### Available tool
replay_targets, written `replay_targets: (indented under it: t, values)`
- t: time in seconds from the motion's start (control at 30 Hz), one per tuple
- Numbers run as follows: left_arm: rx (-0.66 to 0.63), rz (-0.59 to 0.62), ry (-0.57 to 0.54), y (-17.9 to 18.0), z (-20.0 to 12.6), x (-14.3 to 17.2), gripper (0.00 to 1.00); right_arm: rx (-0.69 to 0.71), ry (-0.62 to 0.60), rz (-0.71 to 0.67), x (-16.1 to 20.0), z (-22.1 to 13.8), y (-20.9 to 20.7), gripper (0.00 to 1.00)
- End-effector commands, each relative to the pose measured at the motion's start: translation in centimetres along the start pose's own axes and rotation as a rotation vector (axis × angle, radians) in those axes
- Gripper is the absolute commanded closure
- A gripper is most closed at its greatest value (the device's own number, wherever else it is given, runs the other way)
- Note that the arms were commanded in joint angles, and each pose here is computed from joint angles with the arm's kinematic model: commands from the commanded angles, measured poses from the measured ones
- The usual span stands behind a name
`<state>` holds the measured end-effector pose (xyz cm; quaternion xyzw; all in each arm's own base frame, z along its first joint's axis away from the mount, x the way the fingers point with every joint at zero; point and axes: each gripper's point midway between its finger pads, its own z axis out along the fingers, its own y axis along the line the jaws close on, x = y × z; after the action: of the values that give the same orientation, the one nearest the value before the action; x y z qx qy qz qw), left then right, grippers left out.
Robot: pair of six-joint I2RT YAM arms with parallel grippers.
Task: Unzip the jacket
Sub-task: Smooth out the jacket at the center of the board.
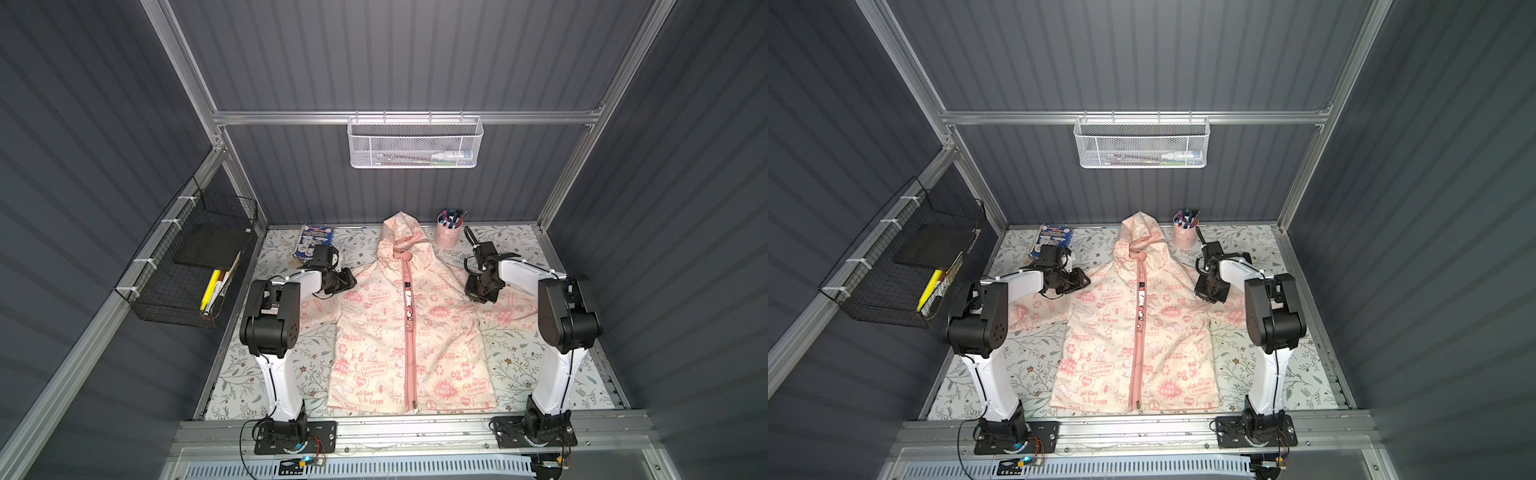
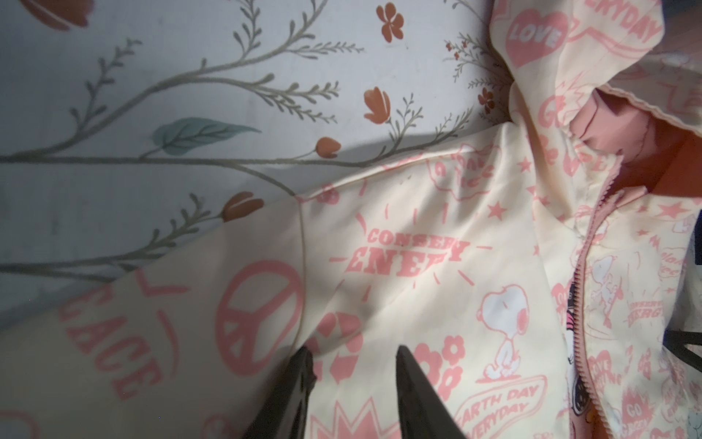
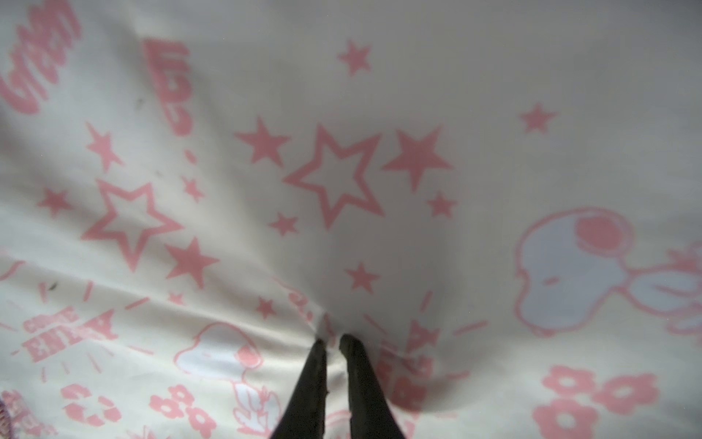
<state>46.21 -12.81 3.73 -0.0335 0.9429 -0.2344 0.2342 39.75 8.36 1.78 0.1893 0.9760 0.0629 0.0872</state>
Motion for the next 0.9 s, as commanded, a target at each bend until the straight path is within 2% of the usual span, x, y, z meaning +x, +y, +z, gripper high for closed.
replay_targets:
  t: [0.0,0.13,0.17,0.27,0.33,0.4,0.5,0.6,0.67,0.8,0.87]
  values:
    - [0.037,-0.005,0.033,-0.4,0.3,0.1,0.54,0.042,0.015,-0.004,0.0,0.2,-1.1,0.84]
    - [0.175,0.023,0.012,-3.7,-1.1,-2.1,0.33,-0.074,-0.023,-0.057,-0.9,-1.5,1.1,0.80]
    - [0.199,0.041,-0.018,-4.9,-2.0,-3.8,0.26,-0.102,-0.035,-0.073,-1.2,-2.2,1.8,0.78]
    - [0.217,0.091,-0.095,-7.0,-4.7,-7.2,0.08,-0.145,-0.095,-0.104,-2.4,-4.8,2.8,0.71]
    - [0.212,0.129,-0.155,-8.1,-6.7,-9.2,0.02,-0.143,-0.149,-0.109,-3.1,-6.6,2.9,0.67]
    - [0.197,0.160,-0.228,-9.0,-9.1,-10.8,0.01,-0.141,-0.218,-0.104,-3.7,-8.4,2.5,0.61]
    - [0.148,0.205,-0.352,-9.5,-12.7,-12.0,0.01,-0.150,-0.348,-0.094,-4.7,-10.7,1.9,0.48]
    - [0.113,0.247,-0.488,-9.8,-16.5,-12.2,0.01,-0.167,-0.461,-0.062,-5.6,-12.7,1.0,0.32]
    - [0.081,0.273,-0.560,-9.3,-18.2,-11.3,0.01,-0.178,-0.525,-0.039,-6.1,-13.8,0.3,0.25]
    - [-0.009,0.284,-0.764,-8.0,-22.5,-10.3,0.01,-0.206,-0.659,0.020,-7.3,-15.4,-1.1,0.21]
    - [-0.036,0.313,-0.815,-7.6,-23.3,-9.8,0.01,-0.207,-0.705,0.047,-8.0,-16.0,-1.7,0.20]
